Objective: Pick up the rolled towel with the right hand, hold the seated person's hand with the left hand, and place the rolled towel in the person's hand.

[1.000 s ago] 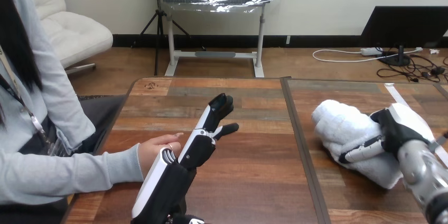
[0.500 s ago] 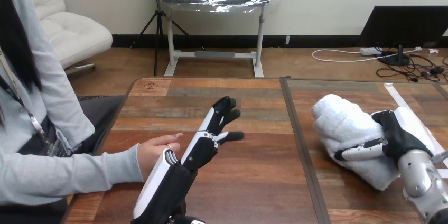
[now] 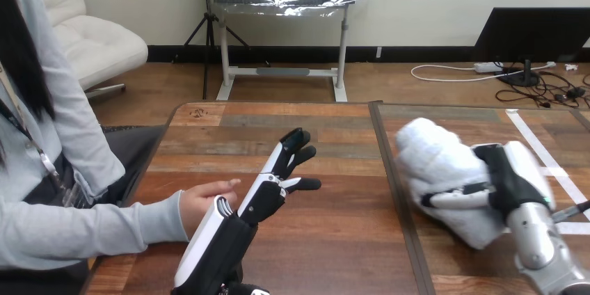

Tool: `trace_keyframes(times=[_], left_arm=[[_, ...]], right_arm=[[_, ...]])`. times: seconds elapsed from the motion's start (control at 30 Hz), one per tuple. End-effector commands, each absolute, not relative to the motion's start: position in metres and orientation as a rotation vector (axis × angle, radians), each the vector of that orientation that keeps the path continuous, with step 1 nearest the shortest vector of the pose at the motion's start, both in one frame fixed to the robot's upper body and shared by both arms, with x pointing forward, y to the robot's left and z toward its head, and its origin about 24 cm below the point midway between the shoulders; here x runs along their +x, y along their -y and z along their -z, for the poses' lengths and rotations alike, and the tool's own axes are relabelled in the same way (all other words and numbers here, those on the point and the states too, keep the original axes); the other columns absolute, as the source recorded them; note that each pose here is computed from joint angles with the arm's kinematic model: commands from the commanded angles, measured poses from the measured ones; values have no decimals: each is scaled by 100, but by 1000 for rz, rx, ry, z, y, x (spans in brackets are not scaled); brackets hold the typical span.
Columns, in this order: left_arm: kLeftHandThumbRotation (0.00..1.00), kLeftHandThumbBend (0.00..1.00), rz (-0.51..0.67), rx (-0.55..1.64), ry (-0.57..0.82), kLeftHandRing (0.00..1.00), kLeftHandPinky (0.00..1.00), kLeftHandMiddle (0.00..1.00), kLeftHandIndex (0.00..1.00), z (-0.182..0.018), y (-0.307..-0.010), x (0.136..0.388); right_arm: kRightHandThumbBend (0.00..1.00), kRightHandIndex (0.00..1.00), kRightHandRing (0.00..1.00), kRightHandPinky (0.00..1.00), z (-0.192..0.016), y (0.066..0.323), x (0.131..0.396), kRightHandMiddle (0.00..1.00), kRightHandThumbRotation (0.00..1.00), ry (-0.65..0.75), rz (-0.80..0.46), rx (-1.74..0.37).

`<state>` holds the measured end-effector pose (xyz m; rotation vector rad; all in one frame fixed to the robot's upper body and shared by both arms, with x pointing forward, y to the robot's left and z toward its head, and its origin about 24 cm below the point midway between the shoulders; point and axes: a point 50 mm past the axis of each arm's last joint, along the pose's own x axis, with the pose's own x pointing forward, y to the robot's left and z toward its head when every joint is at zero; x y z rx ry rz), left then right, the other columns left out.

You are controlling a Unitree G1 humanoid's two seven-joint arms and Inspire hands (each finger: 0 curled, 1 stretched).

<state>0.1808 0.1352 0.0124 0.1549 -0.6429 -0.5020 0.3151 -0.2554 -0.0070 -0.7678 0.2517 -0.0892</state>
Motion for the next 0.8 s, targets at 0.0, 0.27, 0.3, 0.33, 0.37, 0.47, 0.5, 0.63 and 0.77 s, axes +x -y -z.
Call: trace_keyframes(times=[0.0, 0.27, 0.3, 0.33, 0.37, 0.47, 0.5, 0.63, 0.77], left_arm=[[61, 100, 512, 160, 706, 95, 82, 100, 100, -25, -134, 190], [62, 100, 512, 168, 690, 95, 81, 100, 100, -23, -135, 190], [63, 100, 513, 170, 688, 95, 81, 100, 100, -23, -135, 190], [63, 100, 517, 170, 682, 95, 81, 100, 100, -23, -135, 190], [63, 100, 520, 169, 678, 95, 81, 100, 100, -23, -135, 190], [63, 100, 522, 176, 672, 95, 82, 100, 100, -23, -136, 190], [63, 100, 522, 179, 671, 95, 82, 100, 100, -23, -136, 190], [62, 100, 524, 185, 667, 95, 82, 100, 100, -23, -137, 191], [60, 100, 521, 185, 663, 94, 82, 100, 100, -23, -137, 191]], right_arm=[[82, 46, 42, 37, -9, 239, 329, 48, 0, -130, 106, -696], [82, 49, 41, 36, -11, 233, 329, 48, 0, -83, 99, -639], [82, 49, 40, 36, -11, 232, 329, 48, 0, -80, 98, -631], [82, 49, 39, 35, -11, 231, 329, 47, 0, -75, 99, -623], [82, 49, 39, 34, -11, 231, 329, 47, 0, -73, 100, -619], [82, 49, 38, 33, -11, 229, 329, 46, 0, -64, 103, -610], [82, 48, 37, 33, -12, 229, 329, 46, 0, -62, 104, -608], [82, 48, 36, 32, -12, 226, 330, 45, 0, -45, 105, -597], [82, 47, 35, 31, -13, 224, 330, 44, 0, -31, 102, -588]])
